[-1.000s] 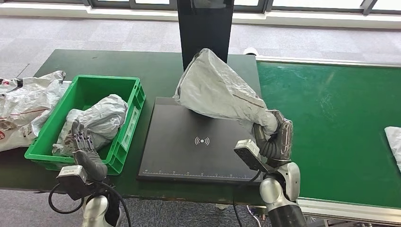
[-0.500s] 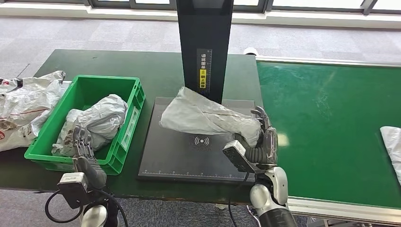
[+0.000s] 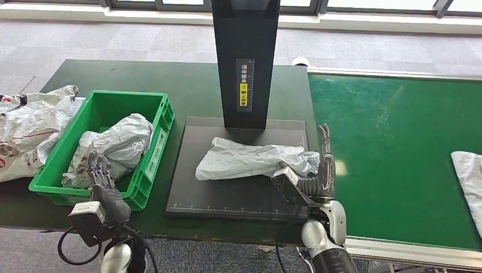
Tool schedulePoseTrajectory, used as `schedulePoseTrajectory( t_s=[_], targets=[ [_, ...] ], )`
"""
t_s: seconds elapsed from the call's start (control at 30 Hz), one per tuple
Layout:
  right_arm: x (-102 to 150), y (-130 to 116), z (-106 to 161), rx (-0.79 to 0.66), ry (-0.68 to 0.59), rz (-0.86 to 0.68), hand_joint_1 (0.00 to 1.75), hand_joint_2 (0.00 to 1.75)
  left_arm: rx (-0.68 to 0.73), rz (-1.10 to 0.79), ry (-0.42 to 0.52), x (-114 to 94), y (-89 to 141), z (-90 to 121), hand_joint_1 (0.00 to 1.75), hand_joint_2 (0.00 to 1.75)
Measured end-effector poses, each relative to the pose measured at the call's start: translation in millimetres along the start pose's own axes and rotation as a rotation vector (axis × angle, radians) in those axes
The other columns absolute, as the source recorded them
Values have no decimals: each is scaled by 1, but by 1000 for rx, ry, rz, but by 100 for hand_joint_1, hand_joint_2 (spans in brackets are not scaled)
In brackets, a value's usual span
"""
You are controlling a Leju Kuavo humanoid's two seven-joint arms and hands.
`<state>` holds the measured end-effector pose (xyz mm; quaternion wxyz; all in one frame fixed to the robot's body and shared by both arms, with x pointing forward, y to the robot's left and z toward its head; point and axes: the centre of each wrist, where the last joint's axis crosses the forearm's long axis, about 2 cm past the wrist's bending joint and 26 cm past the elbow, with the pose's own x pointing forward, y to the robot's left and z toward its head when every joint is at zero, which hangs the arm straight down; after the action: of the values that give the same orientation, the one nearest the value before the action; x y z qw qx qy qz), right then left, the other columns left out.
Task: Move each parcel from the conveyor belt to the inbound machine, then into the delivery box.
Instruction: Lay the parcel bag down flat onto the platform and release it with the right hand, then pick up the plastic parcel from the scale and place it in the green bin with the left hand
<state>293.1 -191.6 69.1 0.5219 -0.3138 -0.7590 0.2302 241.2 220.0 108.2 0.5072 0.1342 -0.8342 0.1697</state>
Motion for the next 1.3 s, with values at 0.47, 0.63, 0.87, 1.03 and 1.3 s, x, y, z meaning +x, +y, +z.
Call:
schedulePoseTrajectory(
  t_s=[0.47, 0.63, 0.87, 1.03, 1.3],
  targets=[
    [4, -13, 3, -47, -39, -89, 0, 175, -34, -107, 12, -5, -10, -1, 0, 0],
    [13, -30, -3, -52, -53, -100, 0, 175, -91, -157, 33, -8, -16, 6, 0, 0],
    [10, -47, -2, -22, -37, -2, 0, 175, -289, -209, 76, -9, -25, 13, 0, 0],
    [8, -53, -1, -24, -46, 17, 0, 175, -324, -214, 86, -11, -28, 17, 0, 0],
    [6, -55, 1, -2, -34, 36, 0, 175, -380, -218, 88, -14, -31, 19, 0, 175]
  ],
)
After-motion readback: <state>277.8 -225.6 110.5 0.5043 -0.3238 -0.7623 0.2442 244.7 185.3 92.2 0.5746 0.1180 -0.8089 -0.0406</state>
